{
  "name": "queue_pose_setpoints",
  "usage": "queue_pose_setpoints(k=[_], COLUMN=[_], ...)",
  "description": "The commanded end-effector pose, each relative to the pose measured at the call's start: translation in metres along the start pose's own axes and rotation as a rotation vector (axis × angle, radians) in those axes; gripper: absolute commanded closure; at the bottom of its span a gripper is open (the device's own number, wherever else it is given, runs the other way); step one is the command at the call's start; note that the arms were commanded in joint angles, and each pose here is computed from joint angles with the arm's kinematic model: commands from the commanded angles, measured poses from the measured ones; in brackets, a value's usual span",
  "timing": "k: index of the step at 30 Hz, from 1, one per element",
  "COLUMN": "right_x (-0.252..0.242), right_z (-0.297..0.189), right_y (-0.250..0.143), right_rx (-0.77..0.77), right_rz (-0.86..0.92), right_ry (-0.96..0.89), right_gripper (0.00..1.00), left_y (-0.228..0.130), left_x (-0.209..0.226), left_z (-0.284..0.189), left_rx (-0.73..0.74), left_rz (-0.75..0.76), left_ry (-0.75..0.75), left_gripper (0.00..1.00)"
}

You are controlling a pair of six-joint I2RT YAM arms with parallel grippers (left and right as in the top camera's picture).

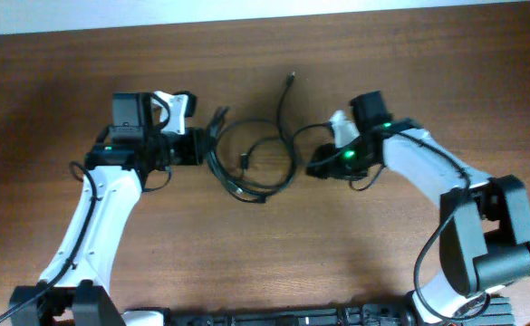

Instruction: Untangle cables

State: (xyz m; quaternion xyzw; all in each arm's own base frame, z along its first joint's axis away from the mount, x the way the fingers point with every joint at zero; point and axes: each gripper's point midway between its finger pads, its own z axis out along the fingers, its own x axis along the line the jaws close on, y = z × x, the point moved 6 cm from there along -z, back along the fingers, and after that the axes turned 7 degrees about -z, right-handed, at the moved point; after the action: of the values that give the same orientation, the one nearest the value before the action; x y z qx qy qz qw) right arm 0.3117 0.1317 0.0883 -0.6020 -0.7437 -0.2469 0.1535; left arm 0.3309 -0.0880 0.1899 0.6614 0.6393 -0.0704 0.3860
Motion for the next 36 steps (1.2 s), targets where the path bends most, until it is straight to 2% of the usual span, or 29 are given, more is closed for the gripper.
queue_pose_setpoints(k=[1,2,3,4,5,8,10,13,16,17,20,22,25,29,30,32,33,34,36], right_x=[0.034,0.04,0.044,0.051,0.058,0.073,0.074,0.083,0.087,0.093,0.097,0.102,0.114,0.092,0.085,0.085,0.084,0.081,0.073], right_z=[0.008,0.002,-0.006,-0.015,-0.023,-0.025,-0.022,-0.016,-0.004,0.0,0.0,0.0,0.023,0.074,0.082,0.084,0.084,0.084,0.087], right_y=[0.008,0.017,0.026,0.036,0.045,0.053,0.052,0.048,0.042,0.04,0.063,0.068,0.061,0.052,0.049,0.049,0.048,0.044,0.042], right_rx=[-0.016,-0.037,-0.051,-0.071,-0.095,-0.119,-0.115,-0.099,-0.083,-0.081,-0.219,-0.25,-0.217,-0.106,-0.079,-0.081,-0.077,-0.062,-0.061], right_rz=[-0.176,-0.186,-0.193,-0.209,-0.226,-0.26,-0.269,-0.296,-0.316,-0.328,-0.396,-0.414,-0.455,-0.36,-0.34,-0.33,-0.327,-0.22,-0.04], right_ry=[0.095,0.097,0.087,0.087,0.095,0.102,0.075,0.068,-0.016,-0.016,-0.118,-0.11,-0.093,-0.093,-0.101,-0.101,-0.105,-0.12,-0.162], right_gripper=[0.35,0.33,0.29,0.28,0.26,0.25,0.27,0.34,0.42,0.42,0.42,0.42,0.43,0.44,0.5,0.51,0.57,0.69,0.69], left_y=[-0.009,-0.012,-0.014,-0.015,-0.014,-0.008,-0.007,-0.011,-0.013,-0.014,-0.016,-0.018,-0.017,-0.018,-0.018,-0.018,-0.018,-0.018,-0.019], left_x=[-0.036,-0.04,-0.043,-0.044,-0.038,-0.012,-0.006,0.006,0.032,0.033,0.034,0.045,0.048,0.048,0.048,0.048,0.048,0.048,0.048], left_z=[0.004,0.006,0.008,0.009,0.009,0.009,0.008,0.007,-0.004,-0.005,-0.005,-0.013,-0.015,-0.015,-0.015,-0.015,-0.015,-0.015,-0.015], left_rx=[0.044,0.058,0.067,0.069,0.06,0.018,0.008,0.017,-0.019,-0.021,-0.012,-0.055,-0.074,-0.066,-0.067,-0.066,-0.066,-0.065,-0.062], left_rz=[0.083,0.097,0.109,0.158,0.165,0.164,0.164,0.149,0.007,-0.015,-0.025,-0.145,-0.167,-0.169,-0.168,-0.169,-0.169,-0.169,-0.17], left_ry=[-0.14,-0.147,-0.148,-0.147,-0.096,0.141,0.191,0.286,0.523,0.538,0.542,0.653,0.684,0.687,0.686,0.686,0.684,0.683,0.684], left_gripper=[0.92,0.69,0.4,0.18,0.1,0.07,0.08,0.1,0.1,0.1,0.13,0.11,0.09,0.07,0.07,0.06,0.06,0.06,0.06])
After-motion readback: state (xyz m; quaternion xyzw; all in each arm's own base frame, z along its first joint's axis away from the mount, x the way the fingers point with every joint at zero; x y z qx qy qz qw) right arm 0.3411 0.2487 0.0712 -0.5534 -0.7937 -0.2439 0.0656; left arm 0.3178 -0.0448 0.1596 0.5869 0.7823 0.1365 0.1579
